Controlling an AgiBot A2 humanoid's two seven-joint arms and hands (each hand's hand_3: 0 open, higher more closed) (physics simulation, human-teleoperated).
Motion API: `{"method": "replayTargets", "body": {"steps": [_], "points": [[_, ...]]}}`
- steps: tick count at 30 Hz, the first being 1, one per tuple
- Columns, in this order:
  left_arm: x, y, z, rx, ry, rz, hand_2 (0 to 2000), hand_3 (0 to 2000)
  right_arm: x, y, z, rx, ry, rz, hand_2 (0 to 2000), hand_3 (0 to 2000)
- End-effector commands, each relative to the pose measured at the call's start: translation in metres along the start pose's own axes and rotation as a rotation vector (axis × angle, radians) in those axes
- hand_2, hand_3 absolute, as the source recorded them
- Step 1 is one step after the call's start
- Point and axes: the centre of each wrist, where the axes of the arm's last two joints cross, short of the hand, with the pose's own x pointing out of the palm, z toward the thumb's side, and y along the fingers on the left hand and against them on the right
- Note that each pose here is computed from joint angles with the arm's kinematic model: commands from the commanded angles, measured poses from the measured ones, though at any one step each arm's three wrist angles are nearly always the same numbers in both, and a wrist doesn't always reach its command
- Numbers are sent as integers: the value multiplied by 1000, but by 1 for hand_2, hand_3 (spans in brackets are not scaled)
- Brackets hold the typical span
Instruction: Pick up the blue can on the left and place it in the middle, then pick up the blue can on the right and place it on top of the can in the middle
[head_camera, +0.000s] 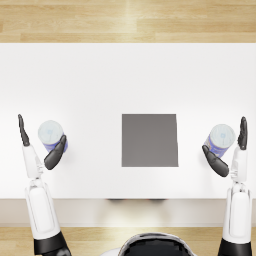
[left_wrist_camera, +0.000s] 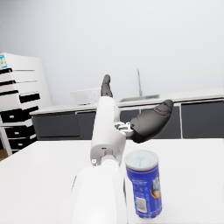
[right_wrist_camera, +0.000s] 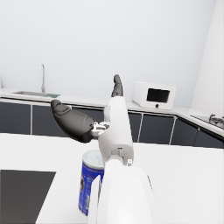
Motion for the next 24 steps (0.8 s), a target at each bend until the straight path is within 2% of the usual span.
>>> {"method": "replayTargets", "body": {"steps": [1, 7, 16, 24], "points": [[-5, 1, -16, -62, 1, 19, 0, 0, -3, -1, -12, 43, 0, -13, 0, 0], [0, -6, -49, -189, -4, 7, 0, 0, -4, -1, -46, 171, -9, -28, 0, 0], [13, -15, -99, -383, -17, -23, 0, 0, -5, 12, -93, 355, -24, -50, 0, 0], [25, -19, -123, -484, -28, -48, 0, 0, -6, 19, -117, 449, -39, -70, 0, 0]]}}
